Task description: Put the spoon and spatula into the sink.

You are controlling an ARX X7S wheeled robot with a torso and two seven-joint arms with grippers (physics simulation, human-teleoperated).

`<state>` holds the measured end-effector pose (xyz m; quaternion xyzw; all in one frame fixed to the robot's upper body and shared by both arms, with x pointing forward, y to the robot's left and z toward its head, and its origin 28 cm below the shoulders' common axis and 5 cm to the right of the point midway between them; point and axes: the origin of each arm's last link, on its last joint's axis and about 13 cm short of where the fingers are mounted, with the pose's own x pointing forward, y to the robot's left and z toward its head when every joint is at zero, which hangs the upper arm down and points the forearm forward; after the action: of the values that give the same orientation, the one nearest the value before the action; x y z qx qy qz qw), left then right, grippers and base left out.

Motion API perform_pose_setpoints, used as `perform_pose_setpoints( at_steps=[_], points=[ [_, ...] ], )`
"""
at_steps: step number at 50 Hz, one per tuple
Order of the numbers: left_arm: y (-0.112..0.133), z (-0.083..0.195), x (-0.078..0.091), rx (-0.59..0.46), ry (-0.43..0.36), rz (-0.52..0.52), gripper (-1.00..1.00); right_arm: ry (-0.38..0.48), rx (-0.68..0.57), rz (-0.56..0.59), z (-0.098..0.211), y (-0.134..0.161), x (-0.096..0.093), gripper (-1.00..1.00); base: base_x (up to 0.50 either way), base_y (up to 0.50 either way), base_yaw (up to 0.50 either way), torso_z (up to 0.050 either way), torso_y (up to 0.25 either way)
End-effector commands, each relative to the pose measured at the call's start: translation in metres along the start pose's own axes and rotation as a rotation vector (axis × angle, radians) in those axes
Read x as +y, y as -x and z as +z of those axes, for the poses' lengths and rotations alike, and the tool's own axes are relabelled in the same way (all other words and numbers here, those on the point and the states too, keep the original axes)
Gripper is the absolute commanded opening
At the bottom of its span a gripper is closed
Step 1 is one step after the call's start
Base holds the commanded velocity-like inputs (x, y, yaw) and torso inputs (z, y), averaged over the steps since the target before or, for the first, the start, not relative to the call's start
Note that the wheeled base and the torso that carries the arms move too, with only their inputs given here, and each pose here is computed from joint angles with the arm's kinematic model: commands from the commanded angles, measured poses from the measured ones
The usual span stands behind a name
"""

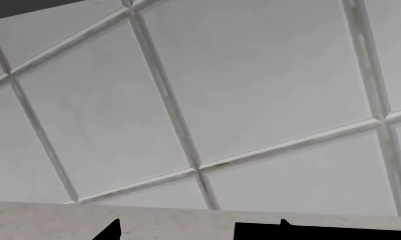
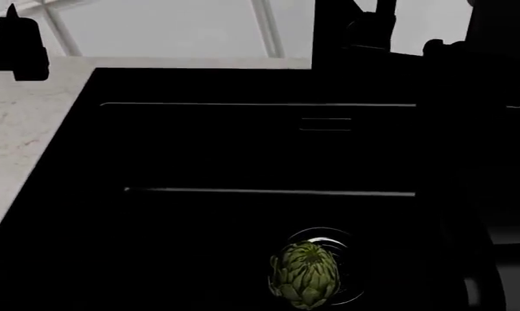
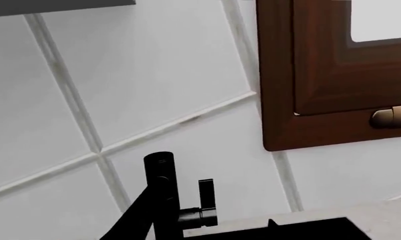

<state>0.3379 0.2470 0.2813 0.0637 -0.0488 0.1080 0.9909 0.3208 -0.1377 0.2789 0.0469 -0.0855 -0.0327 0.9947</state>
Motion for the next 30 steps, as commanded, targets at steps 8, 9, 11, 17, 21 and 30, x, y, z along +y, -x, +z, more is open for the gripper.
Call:
perform_pose_setpoints(
  at_steps=[8, 9, 11, 17, 21, 30],
  points=[
    [0.002, -0.003, -0.002, 0.022, 0.037, -0.013, 1.0, -0.007, 0.001, -0.004, -0.002, 0.001, -0.002, 1.0, 0.0, 0.0, 0.0, 0.0, 0.0],
    [0.005, -0.001, -0.003, 0.03, 0.043, -0.017, 1.0, -0.006, 0.001, -0.003, -0.002, 0.001, -0.002, 1.0, 0.0, 0.0, 0.0, 0.0, 0.0],
    [0.011, 0.002, -0.003, 0.066, 0.051, -0.053, 1.0, -0.005, 0.002, -0.001, -0.001, 0.001, -0.002, 1.0, 0.0, 0.0, 0.0, 0.0, 0.0],
    [0.043, 0.013, -0.001, 0.204, 0.054, -0.039, 1.0, -0.007, 0.012, -0.008, -0.005, 0.003, -0.005, 1.0, 0.0, 0.0, 0.0, 0.0, 0.0],
    [0.045, 0.003, 0.016, 0.344, 0.104, 0.13, 1.0, -0.005, 0.019, -0.014, -0.008, 0.003, -0.006, 1.0, 0.0, 0.0, 0.0, 0.0, 0.0],
    [0.092, 0.012, 0.003, 0.443, 0.152, 0.07, 1.0, -0.006, 0.044, -0.022, -0.016, 0.006, -0.008, 1.0, 0.0, 0.0, 0.0, 0.0, 0.0]
  ],
)
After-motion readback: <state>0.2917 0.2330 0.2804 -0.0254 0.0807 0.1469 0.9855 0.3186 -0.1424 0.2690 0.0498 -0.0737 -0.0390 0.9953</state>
